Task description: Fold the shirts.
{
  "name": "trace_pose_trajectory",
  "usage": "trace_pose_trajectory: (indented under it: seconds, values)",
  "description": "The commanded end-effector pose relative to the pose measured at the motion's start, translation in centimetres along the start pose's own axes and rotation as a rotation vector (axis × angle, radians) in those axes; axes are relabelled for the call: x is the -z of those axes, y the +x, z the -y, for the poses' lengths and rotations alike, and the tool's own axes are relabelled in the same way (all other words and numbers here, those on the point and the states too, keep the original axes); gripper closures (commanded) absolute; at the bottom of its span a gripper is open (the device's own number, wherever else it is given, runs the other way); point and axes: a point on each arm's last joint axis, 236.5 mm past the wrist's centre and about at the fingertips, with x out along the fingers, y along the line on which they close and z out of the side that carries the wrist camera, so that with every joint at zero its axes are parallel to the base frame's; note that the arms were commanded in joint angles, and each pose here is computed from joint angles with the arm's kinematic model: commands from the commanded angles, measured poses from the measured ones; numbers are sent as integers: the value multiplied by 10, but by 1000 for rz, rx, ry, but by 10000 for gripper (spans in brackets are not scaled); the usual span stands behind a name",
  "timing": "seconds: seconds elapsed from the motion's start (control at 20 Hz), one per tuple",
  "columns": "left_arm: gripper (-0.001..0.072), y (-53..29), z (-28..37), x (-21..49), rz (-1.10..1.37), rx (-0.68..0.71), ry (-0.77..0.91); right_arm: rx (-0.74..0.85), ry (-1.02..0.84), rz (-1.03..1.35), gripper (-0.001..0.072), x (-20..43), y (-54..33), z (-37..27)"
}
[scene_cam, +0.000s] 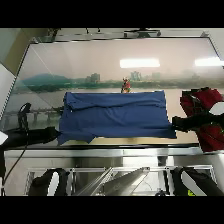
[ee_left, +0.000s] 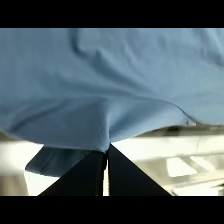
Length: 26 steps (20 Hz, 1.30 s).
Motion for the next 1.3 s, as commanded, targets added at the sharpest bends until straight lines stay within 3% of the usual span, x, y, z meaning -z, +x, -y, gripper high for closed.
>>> trace_pose_trajectory:
  seconds: [0.0,0.15,0.35,0.5,1.0,1.05,1.1,1.15,1.25]
  values:
    - [689,13,-6,-55,8,19,18,-28,-12,104,699,-50,-4,-7]
    - [689,18,11,-116,29,105,59,-83,-4,163,699,-100,-3,-17]
    - [689,66,20,-166,-38,116,127,-154,23,236,699,-158,23,-20]
    - [690,106,5,-184,-105,61,163,-122,5,304,699,-185,45,-3]
    - [697,152,-5,-227,-130,23,214,-61,-46,342,697,-204,73,22]
    - [679,152,-3,-232,-121,25,218,-63,-47,338,639,-203,73,21]
    - [510,151,2,-234,-125,29,231,-70,-53,325,370,-201,72,19]
    - [383,148,7,-237,-128,35,244,-72,-74,313,197,-201,69,17]
    - [376,136,17,-248,-111,40,277,-39,-120,320,209,-209,55,22]
